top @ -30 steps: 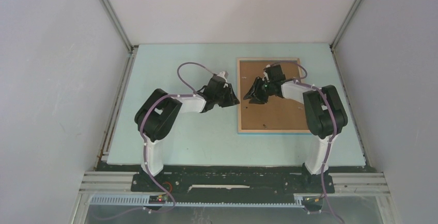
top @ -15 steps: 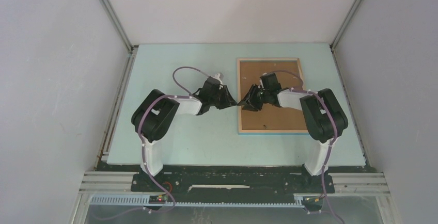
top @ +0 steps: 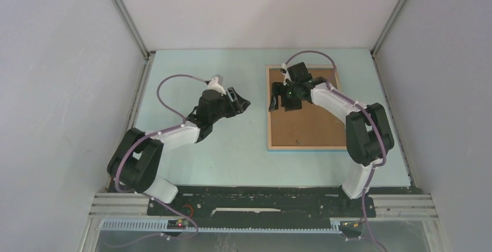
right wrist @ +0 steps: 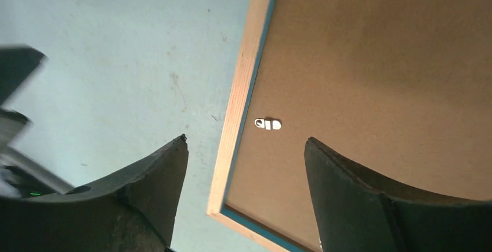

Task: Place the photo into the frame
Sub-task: Install the photo frame at the center of the board.

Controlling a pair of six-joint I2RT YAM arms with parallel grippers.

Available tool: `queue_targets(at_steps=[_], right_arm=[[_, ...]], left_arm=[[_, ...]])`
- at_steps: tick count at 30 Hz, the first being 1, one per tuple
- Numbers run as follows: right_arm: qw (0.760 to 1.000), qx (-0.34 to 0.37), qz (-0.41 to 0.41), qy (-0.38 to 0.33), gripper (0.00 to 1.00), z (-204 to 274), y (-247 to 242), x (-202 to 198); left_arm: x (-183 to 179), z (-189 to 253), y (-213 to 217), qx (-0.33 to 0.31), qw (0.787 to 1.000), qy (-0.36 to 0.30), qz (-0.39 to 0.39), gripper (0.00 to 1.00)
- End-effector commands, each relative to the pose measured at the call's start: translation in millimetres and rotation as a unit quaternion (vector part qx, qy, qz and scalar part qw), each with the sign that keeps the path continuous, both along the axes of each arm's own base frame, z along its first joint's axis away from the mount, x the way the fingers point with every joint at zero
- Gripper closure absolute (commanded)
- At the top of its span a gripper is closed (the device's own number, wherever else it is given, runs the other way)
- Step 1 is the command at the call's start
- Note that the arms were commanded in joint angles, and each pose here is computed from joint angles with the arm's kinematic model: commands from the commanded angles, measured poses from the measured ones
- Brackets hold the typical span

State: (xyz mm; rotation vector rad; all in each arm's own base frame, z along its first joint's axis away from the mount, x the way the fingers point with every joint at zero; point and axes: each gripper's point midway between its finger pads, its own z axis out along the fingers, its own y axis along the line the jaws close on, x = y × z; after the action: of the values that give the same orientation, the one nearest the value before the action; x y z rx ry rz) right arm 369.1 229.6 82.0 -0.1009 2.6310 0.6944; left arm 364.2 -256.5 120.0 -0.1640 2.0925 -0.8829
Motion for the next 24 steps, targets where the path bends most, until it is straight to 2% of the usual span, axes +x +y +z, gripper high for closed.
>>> queue_targets(at_steps=[1, 5, 9, 14, 24], right_arm=[[0.980, -0.148, 0.128, -0.044, 0.18, 7.9, -14.5, -22.9], [0.969, -0.173, 0.169, -0.046, 0.16, 5.6, -0.4, -26.6], [0.957, -0.165, 0.230, -0.061, 0.14, 1.3, 21.9, -27.3], [0.947, -0.150, 0.277, -0.063, 0.13, -12.6, 37.7, -23.0], [0.935, -0.207, 0.283, -0.059, 0.11, -31.9, 33.8, -13.0]], left_arm=[[6.3, 17.7, 36.2, -0.031, 0.994, -0.058, 0.082, 0.33], [0.4, 25.3, 63.8, -0.056, 0.986, -0.077, 0.139, 0.24], [-3.7, 23.9, 80.7, -0.088, 0.978, -0.084, 0.172, 0.23], [-6.3, 23.3, 87.3, -0.119, 0.973, -0.090, 0.177, 0.23], [-3.6, 18.3, 81.0, -0.129, 0.975, -0.081, 0.164, 0.23]])
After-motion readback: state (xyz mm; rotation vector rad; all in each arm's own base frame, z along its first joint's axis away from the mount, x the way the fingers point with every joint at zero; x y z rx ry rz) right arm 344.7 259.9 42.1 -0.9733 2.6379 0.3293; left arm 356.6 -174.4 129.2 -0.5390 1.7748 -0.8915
